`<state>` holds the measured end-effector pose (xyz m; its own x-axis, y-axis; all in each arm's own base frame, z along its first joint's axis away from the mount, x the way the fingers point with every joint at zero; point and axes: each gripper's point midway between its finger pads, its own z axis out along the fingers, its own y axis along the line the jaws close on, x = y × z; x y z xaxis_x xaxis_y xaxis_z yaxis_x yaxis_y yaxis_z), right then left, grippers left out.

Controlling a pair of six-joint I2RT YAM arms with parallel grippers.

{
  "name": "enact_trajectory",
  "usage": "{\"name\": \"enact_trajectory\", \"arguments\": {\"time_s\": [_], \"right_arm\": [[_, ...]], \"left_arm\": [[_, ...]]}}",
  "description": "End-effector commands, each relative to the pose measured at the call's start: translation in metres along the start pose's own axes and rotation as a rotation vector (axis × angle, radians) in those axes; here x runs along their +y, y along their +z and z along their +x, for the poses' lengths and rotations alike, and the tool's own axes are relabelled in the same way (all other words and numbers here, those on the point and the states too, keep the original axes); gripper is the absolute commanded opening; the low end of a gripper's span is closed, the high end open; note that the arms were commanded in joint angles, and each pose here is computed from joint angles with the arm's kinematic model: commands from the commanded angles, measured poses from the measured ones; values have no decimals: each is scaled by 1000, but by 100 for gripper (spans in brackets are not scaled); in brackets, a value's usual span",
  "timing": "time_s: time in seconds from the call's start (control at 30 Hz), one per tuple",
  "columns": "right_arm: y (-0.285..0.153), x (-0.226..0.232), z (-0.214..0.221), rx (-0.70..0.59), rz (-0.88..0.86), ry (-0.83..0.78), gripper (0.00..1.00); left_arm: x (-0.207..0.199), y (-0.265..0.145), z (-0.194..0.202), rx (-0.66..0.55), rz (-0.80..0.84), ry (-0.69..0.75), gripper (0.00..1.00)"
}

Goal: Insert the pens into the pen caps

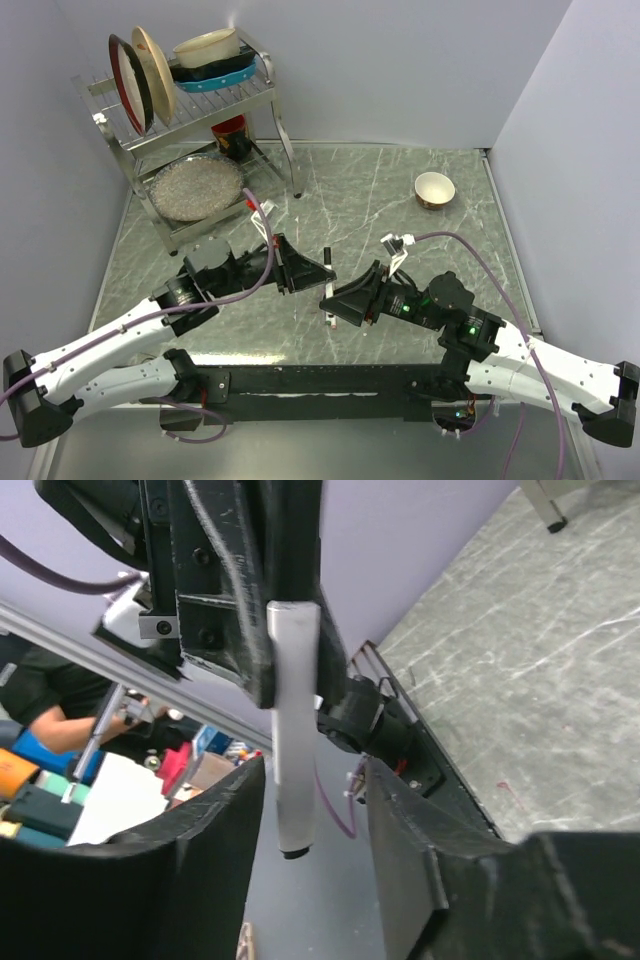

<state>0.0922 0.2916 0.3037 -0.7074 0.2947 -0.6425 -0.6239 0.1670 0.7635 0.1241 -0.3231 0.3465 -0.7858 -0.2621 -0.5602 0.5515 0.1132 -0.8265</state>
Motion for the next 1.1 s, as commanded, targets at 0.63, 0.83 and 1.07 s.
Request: {"name": "enact_trajectory", "arguments": {"time_s": [0.63, 0.83, 1.07], "right_arm": [[5, 34, -20, -58, -122, 0, 0], [-3, 44, -22, -53, -155, -27, 0], [-3, 54, -18, -18, -201, -37, 0]], "left_arm": [[-34, -5, -12, -56, 103, 29, 11], [-41, -10, -25, -97, 76, 82, 55], [-43, -10, -33, -121, 53, 116, 63]]}}
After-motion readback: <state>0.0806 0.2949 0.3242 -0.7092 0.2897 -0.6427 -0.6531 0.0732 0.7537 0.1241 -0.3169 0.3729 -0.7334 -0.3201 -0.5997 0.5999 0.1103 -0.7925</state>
